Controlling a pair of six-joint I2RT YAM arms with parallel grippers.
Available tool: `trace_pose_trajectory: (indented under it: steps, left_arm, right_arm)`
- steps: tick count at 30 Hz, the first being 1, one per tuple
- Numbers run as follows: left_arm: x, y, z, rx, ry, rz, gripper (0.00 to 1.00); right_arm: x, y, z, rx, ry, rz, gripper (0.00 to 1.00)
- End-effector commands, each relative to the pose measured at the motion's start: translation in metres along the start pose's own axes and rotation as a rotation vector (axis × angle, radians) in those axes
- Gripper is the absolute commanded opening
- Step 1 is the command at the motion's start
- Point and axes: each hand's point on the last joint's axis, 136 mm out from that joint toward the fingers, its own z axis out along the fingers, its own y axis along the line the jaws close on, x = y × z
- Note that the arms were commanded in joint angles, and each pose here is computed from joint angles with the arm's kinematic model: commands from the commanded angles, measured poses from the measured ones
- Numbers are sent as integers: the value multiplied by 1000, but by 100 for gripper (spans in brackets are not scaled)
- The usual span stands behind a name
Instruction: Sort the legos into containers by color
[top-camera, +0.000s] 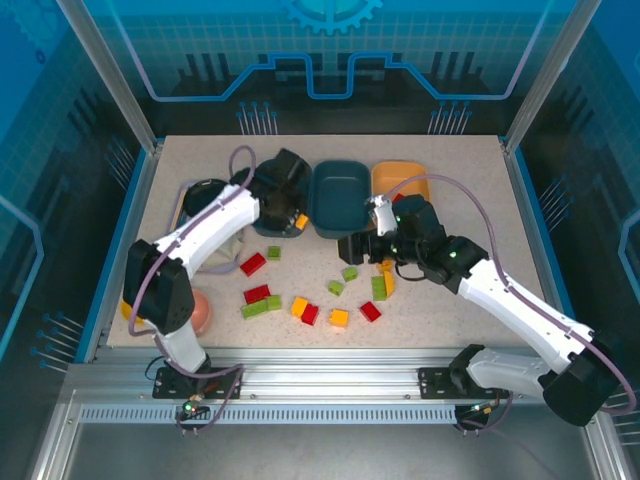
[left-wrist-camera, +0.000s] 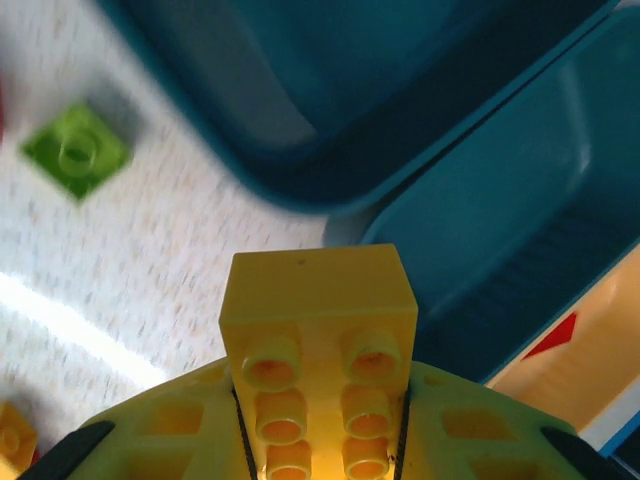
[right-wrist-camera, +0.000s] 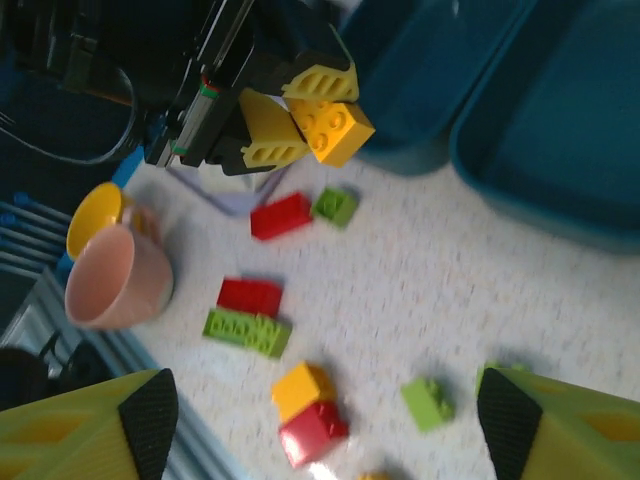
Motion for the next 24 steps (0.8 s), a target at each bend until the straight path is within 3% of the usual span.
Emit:
trace_pose_trajectory:
  steps: [1, 7, 14, 19, 24]
  left_arm:
    - [-37, 15, 24, -159, -8, 200, 28]
    - [-82, -6, 71, -219, 12, 322, 29]
    - [-98, -2, 124, -250, 73, 339, 36]
    - [-93, -3, 135, -243, 115, 362, 52]
    - [-93, -21, 109, -181, 90, 372, 68]
  right_arm:
    - [-63, -3, 8, -16, -181, 124, 85]
    - [-85, -22, 38, -13, -92, 254, 86]
    - [-63, -38, 46, 69, 17, 274, 85]
    - [-26, -62, 40, 179, 85, 317, 83]
    - [-2, -69, 23, 274, 109, 306, 81]
